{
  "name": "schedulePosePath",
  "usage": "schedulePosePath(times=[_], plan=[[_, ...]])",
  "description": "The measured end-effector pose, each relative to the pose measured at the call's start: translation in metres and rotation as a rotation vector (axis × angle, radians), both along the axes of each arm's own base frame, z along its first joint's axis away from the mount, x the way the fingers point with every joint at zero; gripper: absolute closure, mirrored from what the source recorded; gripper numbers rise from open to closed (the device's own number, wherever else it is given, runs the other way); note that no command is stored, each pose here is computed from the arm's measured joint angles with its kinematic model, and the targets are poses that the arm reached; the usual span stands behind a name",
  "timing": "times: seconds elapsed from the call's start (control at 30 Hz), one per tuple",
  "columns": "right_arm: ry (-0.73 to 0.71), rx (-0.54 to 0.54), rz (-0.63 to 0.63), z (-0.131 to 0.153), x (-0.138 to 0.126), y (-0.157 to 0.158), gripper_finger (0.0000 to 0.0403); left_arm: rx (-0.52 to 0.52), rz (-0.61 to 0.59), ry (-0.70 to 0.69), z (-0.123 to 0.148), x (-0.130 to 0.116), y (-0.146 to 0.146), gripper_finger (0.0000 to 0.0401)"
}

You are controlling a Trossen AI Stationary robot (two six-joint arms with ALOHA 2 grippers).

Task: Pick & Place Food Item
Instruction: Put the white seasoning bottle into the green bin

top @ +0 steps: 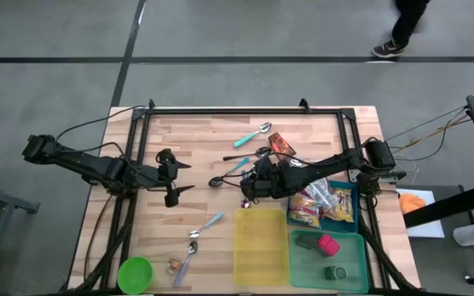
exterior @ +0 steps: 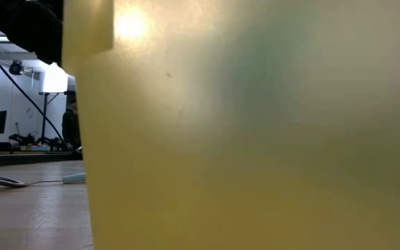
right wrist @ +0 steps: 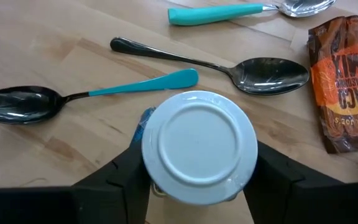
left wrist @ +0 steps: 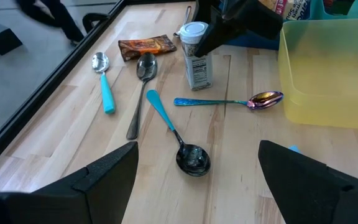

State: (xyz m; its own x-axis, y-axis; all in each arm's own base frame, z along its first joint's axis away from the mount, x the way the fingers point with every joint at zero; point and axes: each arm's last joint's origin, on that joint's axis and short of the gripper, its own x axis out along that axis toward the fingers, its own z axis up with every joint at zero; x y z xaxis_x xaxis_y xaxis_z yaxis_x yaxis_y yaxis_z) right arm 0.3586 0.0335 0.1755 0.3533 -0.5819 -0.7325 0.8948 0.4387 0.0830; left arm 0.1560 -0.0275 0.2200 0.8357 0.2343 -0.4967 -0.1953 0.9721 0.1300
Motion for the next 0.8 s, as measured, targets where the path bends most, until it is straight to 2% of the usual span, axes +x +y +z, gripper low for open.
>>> schedulePosePath(times=[0.2, 0.8], plan=[[0.001, 0.018, 0.006, -0.0003, 0.0002, 0.0001, 0.0202, 0.000, 0.000, 0.000, 0.0000, 0.0000, 0.0000, 0.0066], [0.007, 0.018, 0.015, -0.0003, 0.0002, 0.0006, 0.0211, 0.000, 0.000, 0.000, 0.0000, 0.0000, 0.0000, 0.0066]])
